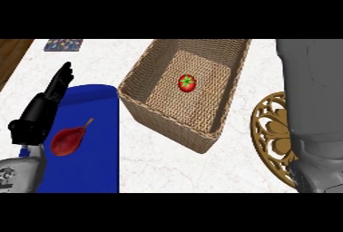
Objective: Pick the tomato from the placemat and place it in the basket
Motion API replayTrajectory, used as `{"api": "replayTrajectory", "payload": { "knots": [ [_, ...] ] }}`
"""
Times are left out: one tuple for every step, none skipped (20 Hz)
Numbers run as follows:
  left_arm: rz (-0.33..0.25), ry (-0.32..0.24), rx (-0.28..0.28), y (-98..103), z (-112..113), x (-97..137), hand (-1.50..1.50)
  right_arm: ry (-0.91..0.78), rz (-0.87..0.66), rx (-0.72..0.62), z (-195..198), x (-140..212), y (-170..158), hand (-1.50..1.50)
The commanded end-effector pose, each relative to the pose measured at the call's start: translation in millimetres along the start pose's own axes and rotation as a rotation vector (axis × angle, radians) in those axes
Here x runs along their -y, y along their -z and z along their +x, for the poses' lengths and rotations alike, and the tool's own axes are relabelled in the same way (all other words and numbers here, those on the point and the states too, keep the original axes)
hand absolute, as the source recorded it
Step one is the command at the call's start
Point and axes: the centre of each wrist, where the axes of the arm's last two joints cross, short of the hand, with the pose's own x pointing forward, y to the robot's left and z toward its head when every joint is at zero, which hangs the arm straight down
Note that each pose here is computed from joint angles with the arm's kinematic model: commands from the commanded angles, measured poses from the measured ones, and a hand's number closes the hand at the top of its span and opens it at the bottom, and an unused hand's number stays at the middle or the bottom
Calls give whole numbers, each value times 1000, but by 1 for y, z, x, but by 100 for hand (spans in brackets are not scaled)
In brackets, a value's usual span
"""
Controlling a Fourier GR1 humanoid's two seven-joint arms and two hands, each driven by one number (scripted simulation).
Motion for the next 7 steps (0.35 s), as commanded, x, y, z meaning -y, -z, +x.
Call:
{"api": "replayTrajectory", "payload": {
  "knots": [
    [0,-1,1,-13,-4,11,0,138,-184,-51,-23,29,5,-150],
    [4,-2,-26,-5,-10,3,0,177,-219,-55,-37,41,8,-150],
    [2,28,-13,2,-4,2,0,183,-238,-71,-46,57,13,-150],
    [19,8,4,1,-1,7,0,194,-251,-75,-49,63,7,-150],
    [7,16,-16,-8,-8,10,0,213,-287,-81,-52,93,3,-150],
    [29,16,11,-1,-9,0,0,245,-314,-91,-60,97,7,-150],
    [7,2,-23,-14,-9,5,0,235,-327,-82,-75,93,-5,-150]
  ]
}}
